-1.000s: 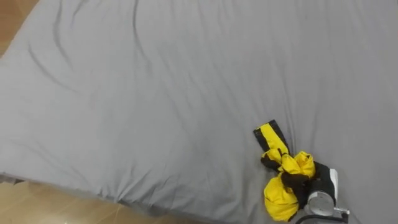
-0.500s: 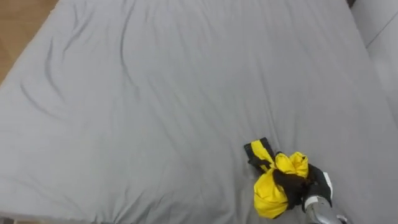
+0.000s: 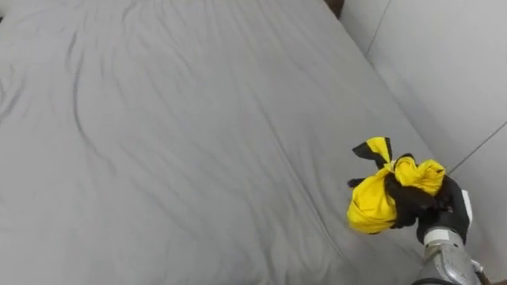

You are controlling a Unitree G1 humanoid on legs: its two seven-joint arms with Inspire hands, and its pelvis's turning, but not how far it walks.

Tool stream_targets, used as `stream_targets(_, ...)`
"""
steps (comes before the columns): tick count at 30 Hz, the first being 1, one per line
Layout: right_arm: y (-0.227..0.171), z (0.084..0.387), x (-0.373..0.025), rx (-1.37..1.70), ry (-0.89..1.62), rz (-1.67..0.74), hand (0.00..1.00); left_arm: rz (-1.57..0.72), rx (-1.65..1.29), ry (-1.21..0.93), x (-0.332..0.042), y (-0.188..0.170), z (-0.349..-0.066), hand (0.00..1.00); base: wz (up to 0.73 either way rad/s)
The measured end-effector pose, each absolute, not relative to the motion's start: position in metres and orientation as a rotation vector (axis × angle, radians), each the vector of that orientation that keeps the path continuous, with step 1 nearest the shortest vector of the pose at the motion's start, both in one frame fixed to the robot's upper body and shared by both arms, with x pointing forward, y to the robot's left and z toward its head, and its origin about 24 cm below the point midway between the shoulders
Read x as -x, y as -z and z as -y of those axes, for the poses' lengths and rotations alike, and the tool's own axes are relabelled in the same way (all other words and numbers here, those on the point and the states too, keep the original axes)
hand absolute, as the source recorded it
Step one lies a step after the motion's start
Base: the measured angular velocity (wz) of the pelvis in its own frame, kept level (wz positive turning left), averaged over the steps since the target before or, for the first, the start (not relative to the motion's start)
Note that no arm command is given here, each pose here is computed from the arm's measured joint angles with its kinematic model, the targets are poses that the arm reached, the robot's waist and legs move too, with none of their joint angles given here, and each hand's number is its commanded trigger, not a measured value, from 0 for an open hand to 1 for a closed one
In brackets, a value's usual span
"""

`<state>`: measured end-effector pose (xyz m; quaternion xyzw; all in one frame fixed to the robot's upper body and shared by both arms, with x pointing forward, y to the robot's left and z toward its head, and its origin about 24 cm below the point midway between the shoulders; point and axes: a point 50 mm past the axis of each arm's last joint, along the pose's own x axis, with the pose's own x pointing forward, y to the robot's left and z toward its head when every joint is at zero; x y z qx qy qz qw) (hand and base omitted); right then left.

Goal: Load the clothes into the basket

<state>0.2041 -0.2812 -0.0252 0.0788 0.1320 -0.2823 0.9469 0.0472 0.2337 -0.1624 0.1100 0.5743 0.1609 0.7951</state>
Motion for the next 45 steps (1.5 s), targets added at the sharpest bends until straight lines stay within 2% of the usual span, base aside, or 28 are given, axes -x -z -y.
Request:
stream_targets(8,0.019,0.288,-0.190,-0.168,0.605,-0.261,1.00,-1.306,-0.258,-0.368,-0.036,0.163,-0.236,0.00,-0.24)
stream_targets(14,0.029,0.294,-0.179,-0.169,0.639,-0.317,1.00,-1.341,-0.261,-0.418,-0.021,0.164,-0.237,0.00,-0.34)
stream_targets(23,0.041,0.299,-0.171,-0.178,0.697,-0.390,1.00,-1.368,-0.228,-0.487,-0.018,0.164,-0.239,0.00,-0.27)
stream_targets(30,0.035,0.318,-0.184,-0.138,0.757,-0.373,1.00,-1.347,-0.184,-0.467,-0.032,0.166,-0.236,0.00,-0.12)
stream_targets(40,0.032,0.314,-0.220,-0.200,0.821,-0.355,1.00,-1.231,-0.108,-0.488,-0.071,0.160,-0.240,0.00,0.09)
stream_targets(41,0.031,0.314,-0.223,-0.219,0.832,-0.343,0.21,-1.217,-0.110,-0.483,-0.076,0.160,-0.239,0.00,0.17)
stream_targets(42,0.032,0.315,-0.224,-0.254,0.847,-0.342,0.00,-1.202,-0.107,-0.482,-0.081,0.159,-0.239,0.00,0.18)
stream_targets(45,0.039,0.318,-0.221,-0.316,0.893,-0.378,0.00,-1.169,-0.115,-0.460,-0.090,0.156,-0.239,0.00,0.22)
